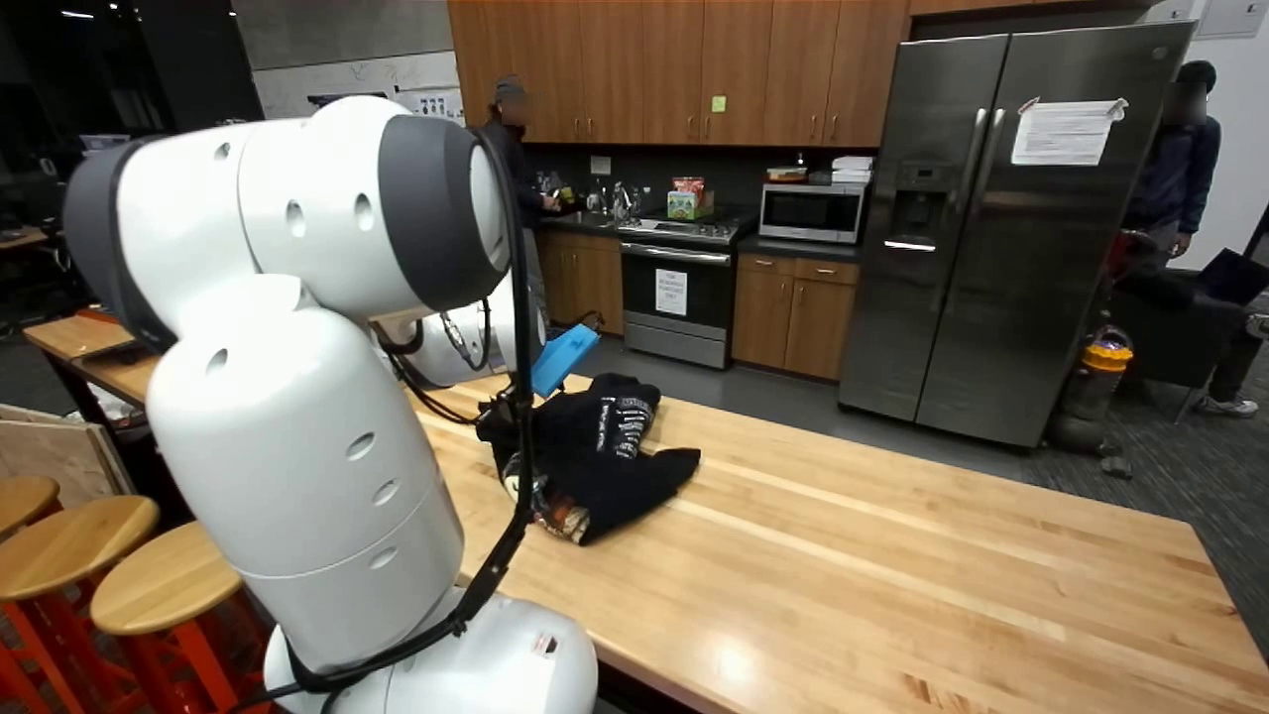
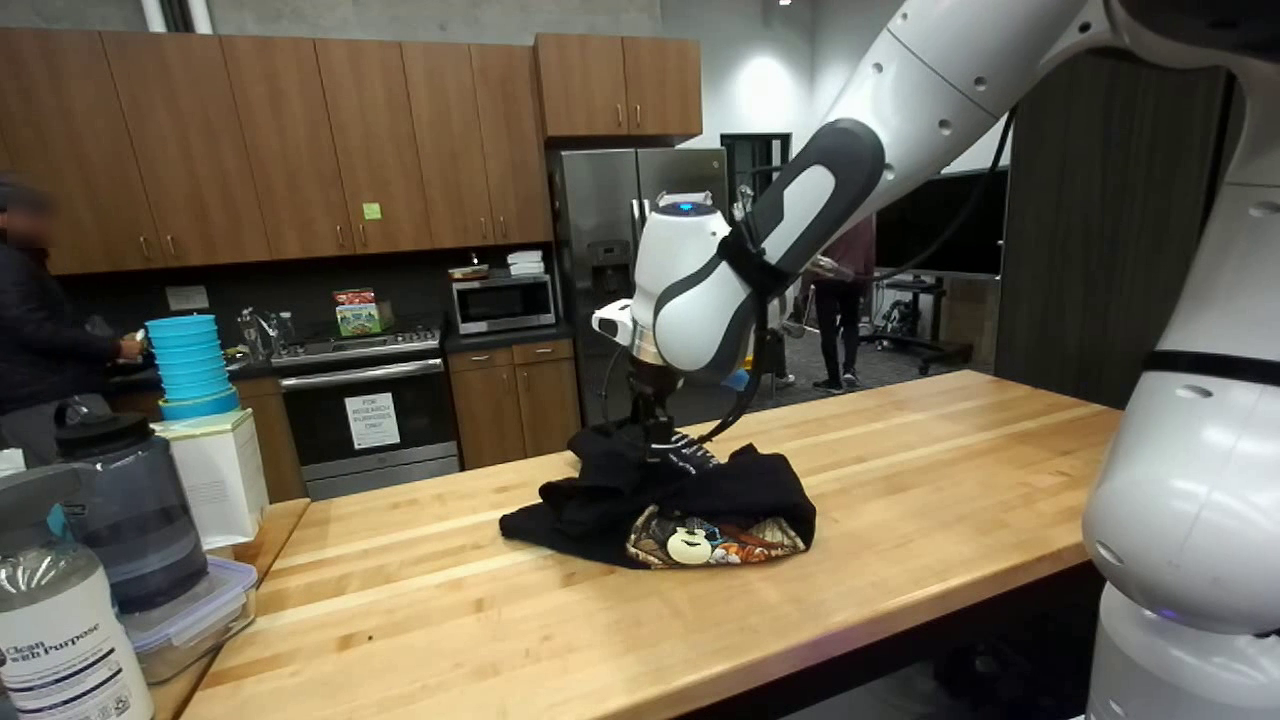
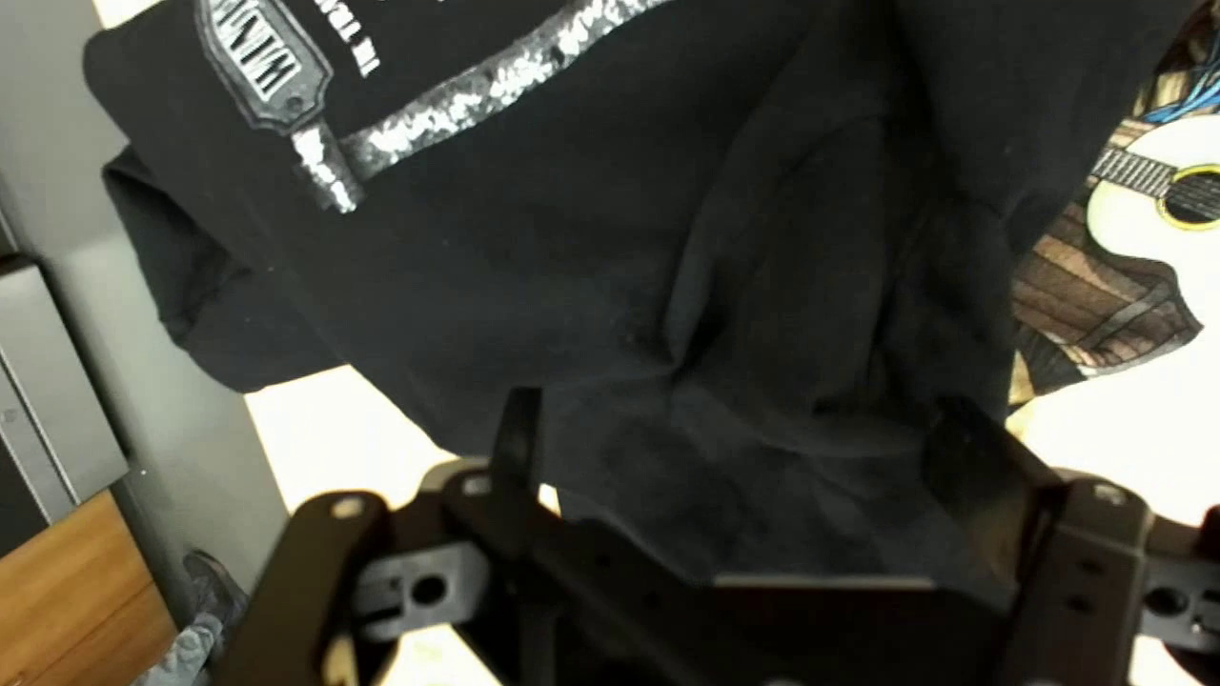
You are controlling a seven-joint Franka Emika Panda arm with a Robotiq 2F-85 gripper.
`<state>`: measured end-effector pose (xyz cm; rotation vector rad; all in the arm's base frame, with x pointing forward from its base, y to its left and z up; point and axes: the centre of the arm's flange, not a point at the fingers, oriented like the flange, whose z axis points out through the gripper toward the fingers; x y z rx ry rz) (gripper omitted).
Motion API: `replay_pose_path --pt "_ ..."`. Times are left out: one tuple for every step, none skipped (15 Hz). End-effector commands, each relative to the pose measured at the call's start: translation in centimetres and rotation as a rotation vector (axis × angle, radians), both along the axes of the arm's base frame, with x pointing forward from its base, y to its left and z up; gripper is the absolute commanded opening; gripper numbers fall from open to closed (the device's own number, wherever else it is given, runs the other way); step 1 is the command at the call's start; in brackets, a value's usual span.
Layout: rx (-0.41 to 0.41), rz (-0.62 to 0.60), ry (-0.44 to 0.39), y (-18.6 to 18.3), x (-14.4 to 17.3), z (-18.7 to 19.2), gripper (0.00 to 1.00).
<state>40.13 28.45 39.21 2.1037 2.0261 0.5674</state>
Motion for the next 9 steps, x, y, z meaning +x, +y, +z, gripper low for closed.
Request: replay_pose_path --pt "-0.031 -0.027 0.094 -0.4 0.5 -0.8 1.0" --pt "-0.044 -0.034 0.138 -0.1 0.9 -1.4 1.0" --pt "-0.055 -0.039 0.175 0.1 1.1 -1.9 1.0" --pt "-0.074 -0.049 0.212 0.4 1.5 -2.5 1.0" --pt "-0.096 -0.058 0.249 0.8 1.7 -3.2 1.0" --pt "-0.116 -0.058 0.274 1.0 2.0 -3.7 1.0" --pt "-0.135 -0.063 0.298 1.4 2.5 -4.4 1.0" --pt "-0.149 -0.067 0.32 1.7 3.0 -4.9 1.0" --pt "-0.158 -0.071 0.341 1.8 3.6 -5.3 1.0"
